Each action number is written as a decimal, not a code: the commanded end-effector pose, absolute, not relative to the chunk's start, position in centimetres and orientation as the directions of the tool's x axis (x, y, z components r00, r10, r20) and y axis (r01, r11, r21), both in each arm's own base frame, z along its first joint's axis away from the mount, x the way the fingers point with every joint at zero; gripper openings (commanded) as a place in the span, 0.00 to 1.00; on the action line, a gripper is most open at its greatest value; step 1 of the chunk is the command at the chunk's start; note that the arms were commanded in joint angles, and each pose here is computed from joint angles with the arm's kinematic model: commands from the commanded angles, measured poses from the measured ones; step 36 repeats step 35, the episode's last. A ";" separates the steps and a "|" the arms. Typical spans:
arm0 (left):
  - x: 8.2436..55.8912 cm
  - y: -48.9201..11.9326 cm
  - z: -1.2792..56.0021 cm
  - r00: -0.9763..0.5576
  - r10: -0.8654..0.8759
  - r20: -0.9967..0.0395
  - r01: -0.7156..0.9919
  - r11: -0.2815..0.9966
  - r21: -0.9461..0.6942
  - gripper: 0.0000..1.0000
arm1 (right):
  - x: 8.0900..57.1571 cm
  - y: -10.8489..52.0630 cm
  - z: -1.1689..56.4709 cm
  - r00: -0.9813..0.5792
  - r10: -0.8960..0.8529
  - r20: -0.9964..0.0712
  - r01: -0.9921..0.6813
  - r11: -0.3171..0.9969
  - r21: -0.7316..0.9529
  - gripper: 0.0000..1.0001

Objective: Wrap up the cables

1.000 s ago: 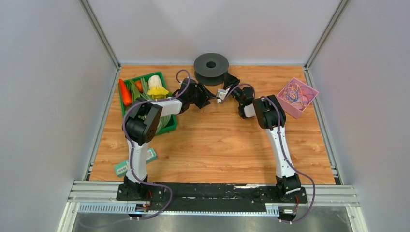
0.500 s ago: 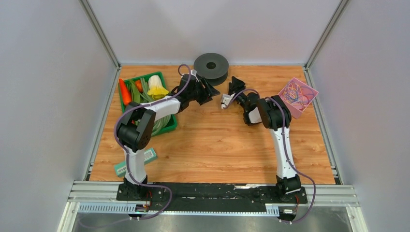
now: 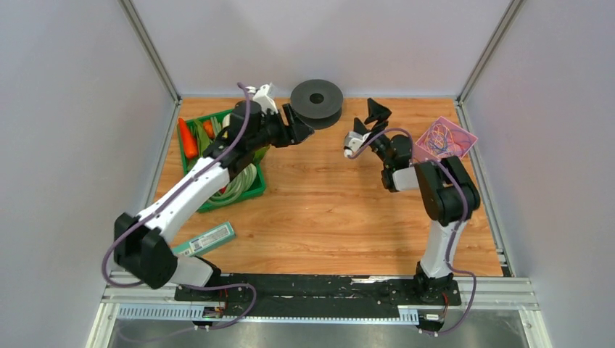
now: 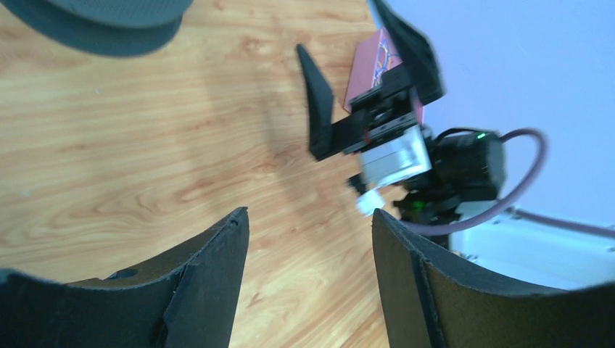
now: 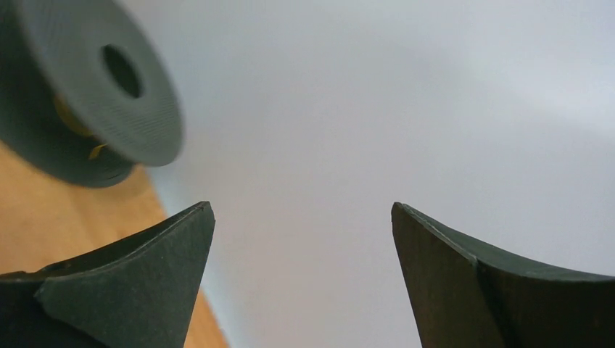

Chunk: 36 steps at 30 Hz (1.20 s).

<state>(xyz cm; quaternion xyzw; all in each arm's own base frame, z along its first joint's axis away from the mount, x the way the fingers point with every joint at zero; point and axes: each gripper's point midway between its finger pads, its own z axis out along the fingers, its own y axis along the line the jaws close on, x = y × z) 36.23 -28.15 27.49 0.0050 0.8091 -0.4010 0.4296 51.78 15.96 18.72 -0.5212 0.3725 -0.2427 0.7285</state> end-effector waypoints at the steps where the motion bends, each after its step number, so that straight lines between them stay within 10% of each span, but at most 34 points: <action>1: 32.0 -25.0 29.3 -0.553 -0.122 -0.824 0.503 0.739 -0.447 0.71 | 48.4 14.4 28.9 0.617 -0.715 -0.329 0.062 0.461 -0.886 1.00; 11: 28.7 -17.6 34.7 -0.538 0.159 -0.828 0.612 0.749 -0.253 0.73 | 39.1 11.9 35.9 0.333 -0.592 -0.734 -0.356 0.641 -0.679 1.00; 16: 28.1 -13.9 32.3 -0.573 0.319 -0.755 0.589 0.801 -0.108 0.73 | 35.6 9.6 33.5 -0.045 -0.482 -0.875 -0.472 0.782 -0.407 1.00; 26: 27.2 -10.6 22.6 -0.740 0.289 -0.607 0.412 0.908 -0.071 0.74 | 30.4 6.1 23.2 -0.555 -0.203 -0.807 -0.365 0.931 0.017 1.00; 36: 26.4 -9.1 22.2 -0.742 0.274 -0.612 0.363 0.931 -0.024 0.74 | 30.0 5.8 23.8 -0.516 -0.156 -0.843 -0.328 0.944 0.026 1.00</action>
